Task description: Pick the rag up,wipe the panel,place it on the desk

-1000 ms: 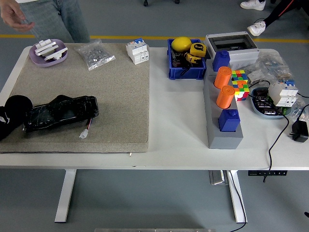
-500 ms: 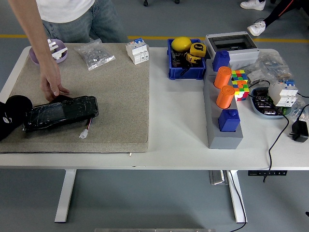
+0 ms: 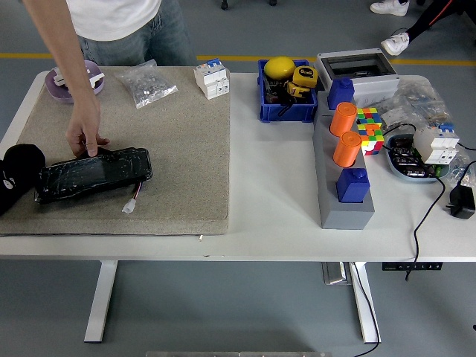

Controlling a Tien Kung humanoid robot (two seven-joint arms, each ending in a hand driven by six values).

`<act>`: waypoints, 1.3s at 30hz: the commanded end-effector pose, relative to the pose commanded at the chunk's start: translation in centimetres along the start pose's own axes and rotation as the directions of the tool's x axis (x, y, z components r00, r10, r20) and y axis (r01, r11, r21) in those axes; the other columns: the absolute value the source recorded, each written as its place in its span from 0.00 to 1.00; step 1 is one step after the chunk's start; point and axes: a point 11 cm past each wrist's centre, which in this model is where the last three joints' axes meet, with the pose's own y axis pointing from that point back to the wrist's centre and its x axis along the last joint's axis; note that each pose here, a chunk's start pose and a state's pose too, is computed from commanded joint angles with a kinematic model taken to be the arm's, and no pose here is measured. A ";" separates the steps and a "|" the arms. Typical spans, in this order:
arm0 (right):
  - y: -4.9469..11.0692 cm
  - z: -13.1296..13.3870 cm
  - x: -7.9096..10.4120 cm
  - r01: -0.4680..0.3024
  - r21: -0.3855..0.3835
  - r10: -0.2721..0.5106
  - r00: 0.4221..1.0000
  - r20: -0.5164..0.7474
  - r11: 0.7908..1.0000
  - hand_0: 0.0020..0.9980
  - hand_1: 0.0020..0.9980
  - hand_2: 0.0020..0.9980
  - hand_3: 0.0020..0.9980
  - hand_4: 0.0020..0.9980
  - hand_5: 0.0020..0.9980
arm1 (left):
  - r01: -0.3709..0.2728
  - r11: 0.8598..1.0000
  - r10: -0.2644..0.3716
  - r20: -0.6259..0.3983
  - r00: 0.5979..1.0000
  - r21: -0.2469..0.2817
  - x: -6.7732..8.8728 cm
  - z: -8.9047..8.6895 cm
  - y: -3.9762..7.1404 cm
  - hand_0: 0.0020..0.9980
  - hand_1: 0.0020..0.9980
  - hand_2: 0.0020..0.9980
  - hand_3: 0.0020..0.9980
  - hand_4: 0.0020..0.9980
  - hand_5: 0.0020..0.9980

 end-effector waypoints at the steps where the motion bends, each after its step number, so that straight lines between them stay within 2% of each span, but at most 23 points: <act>1: 0.0 0.0 0.0 0.000 0.000 0.000 1.000 0.001 1.000 0.76 0.60 0.70 0.68 1.00 0.63 | -0.003 1.000 0.003 0.002 1.000 -0.002 0.0 0.0 0.0 0.33 0.48 0.59 0.52 0.03 0.00; 2: 0.0 0.0 0.0 0.001 0.001 -0.001 1.000 0.003 1.000 0.77 0.60 0.70 0.68 1.00 0.63 | -0.010 1.000 0.010 0.000 1.000 -0.006 0.1 0.1 0.0 0.34 0.41 0.58 0.48 0.00 0.00; 7: 0.0 -0.1 0.0 0.002 0.001 -0.002 1.000 0.008 1.000 0.77 0.60 0.70 0.68 1.00 0.63 | -0.027 0.999 0.027 -0.005 1.000 -0.018 0.1 0.1 0.1 0.34 0.41 0.58 0.48 0.00 0.00; 8: 0.0 -0.1 -0.1 0.002 0.001 -0.002 1.000 0.008 1.000 0.77 0.60 0.70 0.68 1.00 0.63 | -0.031 0.999 0.031 -0.006 1.000 -0.021 0.1 0.2 0.2 0.31 0.33 0.56 0.45 0.00 0.00; 11: 0.0 -0.1 -0.1 0.003 0.002 -0.003 1.000 0.010 1.000 0.77 0.60 0.70 0.68 1.00 0.63 | -0.035 0.999 0.035 -0.003 0.999 -0.026 0.2 0.3 0.3 0.31 0.33 0.56 0.45 0.00 0.00; 13: 0.0 -0.2 -0.1 0.004 0.003 -0.004 1.000 0.011 1.000 0.77 0.60 0.70 0.68 1.00 0.63 | -0.060 0.998 0.061 0.012 0.998 -0.035 0.6 0.5 0.6 0.31 0.33 0.56 0.45 0.00 0.00; 14: 0.0 -0.2 -0.1 0.004 0.002 -0.004 1.000 0.011 1.000 0.76 0.60 0.70 0.68 1.00 0.63 | -0.070 0.997 0.071 0.018 0.997 -0.041 0.8 0.7 0.7 0.28 0.28 0.56 0.43 0.00 0.00; 20: 0.0 0.1 -0.1 0.005 -0.005 -0.005 1.000 0.011 1.000 0.77 0.60 0.70 0.68 1.00 0.63 | -0.159 0.985 0.160 0.018 0.987 -0.068 2.8 1.8 2.2 0.28 0.28 0.57 0.44 0.00 0.00; 24: -0.1 0.2 0.0 0.005 -0.008 -0.005 1.000 0.014 1.000 0.77 0.60 0.70 0.68 1.00 0.63 | -0.181 0.980 0.179 -0.029 0.983 -0.086 3.3 2.6 3.4 0.28 0.28 0.57 0.44 0.00 0.00; 27: 0.0 0.2 0.1 0.004 -0.009 -0.004 1.000 0.015 1.000 0.76 0.60 0.70 0.68 1.00 0.63 | -0.179 0.980 0.176 -0.044 0.983 -0.087 3.0 2.7 4.2 0.28 0.29 0.57 0.44 0.00 0.00; 33: -0.1 0.7 0.3 0.002 -0.017 -0.001 1.000 0.022 1.000 0.77 0.60 0.70 0.69 1.00 0.64 | -0.161 0.983 0.153 -0.082 0.985 -0.094 1.0 2.4 5.9 0.28 0.29 0.57 0.45 0.03 0.00; 39: -0.1 0.7 0.4 0.001 -0.016 0.000 1.000 0.023 1.000 0.76 0.59 0.70 0.69 1.00 0.64 | -0.147 0.983 0.135 -0.109 0.985 -0.113 -0.5 2.6 6.6 0.27 0.29 0.56 0.45 0.03 0.00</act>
